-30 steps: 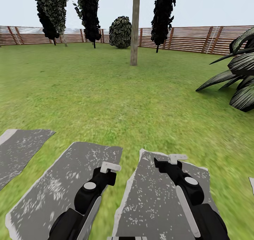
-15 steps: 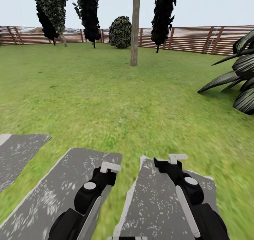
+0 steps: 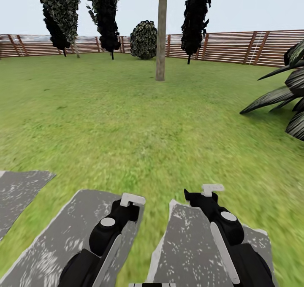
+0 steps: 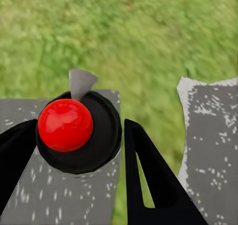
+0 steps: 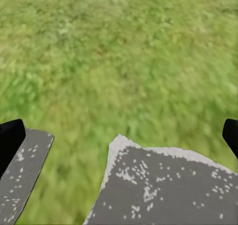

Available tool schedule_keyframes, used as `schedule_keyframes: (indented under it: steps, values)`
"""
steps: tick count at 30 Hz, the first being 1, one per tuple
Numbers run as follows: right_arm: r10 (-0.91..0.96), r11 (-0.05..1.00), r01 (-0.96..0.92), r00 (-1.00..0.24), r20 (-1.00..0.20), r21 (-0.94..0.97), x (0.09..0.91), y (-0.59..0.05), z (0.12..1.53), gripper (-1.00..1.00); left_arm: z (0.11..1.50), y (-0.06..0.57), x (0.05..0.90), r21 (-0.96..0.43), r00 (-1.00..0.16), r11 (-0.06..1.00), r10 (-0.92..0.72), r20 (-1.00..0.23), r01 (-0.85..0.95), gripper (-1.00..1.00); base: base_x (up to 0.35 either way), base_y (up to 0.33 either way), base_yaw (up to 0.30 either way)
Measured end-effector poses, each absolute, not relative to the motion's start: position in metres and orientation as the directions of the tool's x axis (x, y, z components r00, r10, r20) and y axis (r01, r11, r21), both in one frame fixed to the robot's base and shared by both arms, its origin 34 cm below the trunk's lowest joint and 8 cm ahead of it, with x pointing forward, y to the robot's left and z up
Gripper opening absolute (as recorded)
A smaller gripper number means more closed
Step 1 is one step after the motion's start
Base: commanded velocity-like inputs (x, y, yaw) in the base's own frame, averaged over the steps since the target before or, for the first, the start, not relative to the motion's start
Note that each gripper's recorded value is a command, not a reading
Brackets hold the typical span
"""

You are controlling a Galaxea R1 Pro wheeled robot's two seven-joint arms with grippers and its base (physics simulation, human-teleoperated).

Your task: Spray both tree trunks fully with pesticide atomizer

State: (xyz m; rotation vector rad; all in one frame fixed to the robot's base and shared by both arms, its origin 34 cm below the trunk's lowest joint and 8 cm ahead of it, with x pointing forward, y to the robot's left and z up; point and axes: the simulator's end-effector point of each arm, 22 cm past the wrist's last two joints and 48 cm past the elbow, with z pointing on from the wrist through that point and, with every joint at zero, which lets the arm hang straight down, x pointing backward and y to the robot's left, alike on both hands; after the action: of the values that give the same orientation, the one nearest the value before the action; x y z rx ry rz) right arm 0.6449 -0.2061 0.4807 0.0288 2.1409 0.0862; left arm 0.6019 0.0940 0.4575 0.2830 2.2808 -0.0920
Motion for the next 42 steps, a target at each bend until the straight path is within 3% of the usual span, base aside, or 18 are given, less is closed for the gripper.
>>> schedule_keyframes:
  steps: [42]
  values:
    - [0.053,0.997,-0.013,-0.545,-0.837,0.072,0.6444,-0.2066,0.4799,1.00,0.4580,0.0929,0.6019,0.023,-0.642,0.972,0.170,-0.748,0.232,-1.00,0.332,0.000,0.000]
